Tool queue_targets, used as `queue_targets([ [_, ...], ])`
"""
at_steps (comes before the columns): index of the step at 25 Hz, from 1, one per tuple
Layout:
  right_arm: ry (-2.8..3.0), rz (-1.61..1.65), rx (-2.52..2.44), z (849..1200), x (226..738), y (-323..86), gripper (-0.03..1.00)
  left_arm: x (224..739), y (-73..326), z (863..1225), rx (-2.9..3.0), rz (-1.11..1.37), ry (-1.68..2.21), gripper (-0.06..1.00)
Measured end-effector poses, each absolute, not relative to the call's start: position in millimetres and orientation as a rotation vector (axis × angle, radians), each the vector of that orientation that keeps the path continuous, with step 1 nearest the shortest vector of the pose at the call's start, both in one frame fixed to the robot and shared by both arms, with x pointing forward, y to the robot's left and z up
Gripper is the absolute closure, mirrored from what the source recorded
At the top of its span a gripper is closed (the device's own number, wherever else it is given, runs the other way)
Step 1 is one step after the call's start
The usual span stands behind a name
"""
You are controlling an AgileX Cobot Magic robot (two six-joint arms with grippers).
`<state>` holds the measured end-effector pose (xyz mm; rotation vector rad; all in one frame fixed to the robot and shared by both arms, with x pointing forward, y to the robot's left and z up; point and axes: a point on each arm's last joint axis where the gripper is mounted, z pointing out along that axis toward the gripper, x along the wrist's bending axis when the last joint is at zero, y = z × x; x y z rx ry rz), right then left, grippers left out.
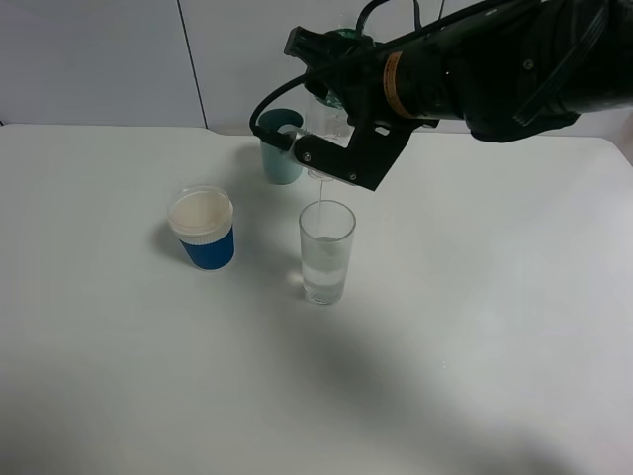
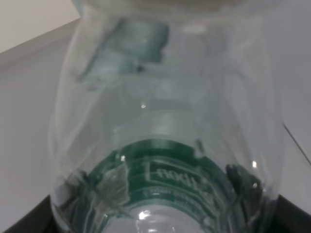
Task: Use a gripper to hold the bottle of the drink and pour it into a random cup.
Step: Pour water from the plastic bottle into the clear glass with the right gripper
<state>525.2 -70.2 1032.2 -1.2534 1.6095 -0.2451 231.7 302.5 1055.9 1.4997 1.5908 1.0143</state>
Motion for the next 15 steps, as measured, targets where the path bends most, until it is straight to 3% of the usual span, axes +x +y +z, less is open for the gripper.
queue_targets([
  [15, 1.555, -0.289, -1.327, 1032.1, 523.9, -68.5, 0.40, 231.7, 302.5, 1055.9, 1.500, 1.014, 1.591, -0.04],
])
